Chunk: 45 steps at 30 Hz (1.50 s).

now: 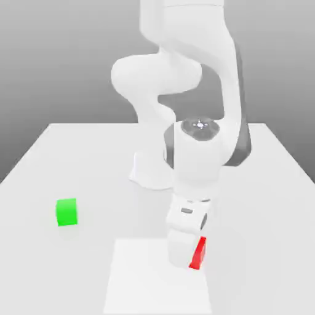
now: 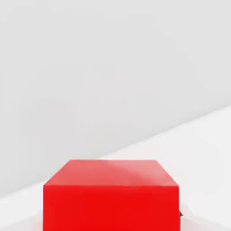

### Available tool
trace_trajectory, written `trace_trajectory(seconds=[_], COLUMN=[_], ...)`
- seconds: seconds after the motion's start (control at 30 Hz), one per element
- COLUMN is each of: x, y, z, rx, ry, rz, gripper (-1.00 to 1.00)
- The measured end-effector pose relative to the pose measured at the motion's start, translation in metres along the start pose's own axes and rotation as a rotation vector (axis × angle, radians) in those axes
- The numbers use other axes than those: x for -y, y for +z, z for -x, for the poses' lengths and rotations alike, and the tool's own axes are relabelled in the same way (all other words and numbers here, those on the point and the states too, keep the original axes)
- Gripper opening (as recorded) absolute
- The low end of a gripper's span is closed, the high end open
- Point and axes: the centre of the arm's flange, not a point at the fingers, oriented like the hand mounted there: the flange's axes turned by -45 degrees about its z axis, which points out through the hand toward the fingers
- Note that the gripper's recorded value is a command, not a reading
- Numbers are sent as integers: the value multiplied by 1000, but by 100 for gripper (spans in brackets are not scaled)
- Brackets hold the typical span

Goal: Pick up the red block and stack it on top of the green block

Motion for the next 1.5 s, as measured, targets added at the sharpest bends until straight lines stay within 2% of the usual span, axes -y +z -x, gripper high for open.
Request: trace_trajectory(seconds=[0.5, 0.93, 1.4, 1.5], x=[0, -35, 23, 26], y=[-65, -90, -102, -91], z=[2, 172, 341, 340], rx=[0, -27, -9, -58], ry=[-19, -280, -577, -610], rz=[-2, -28, -4, -3], gripper=[-100, -100, -100, -100])
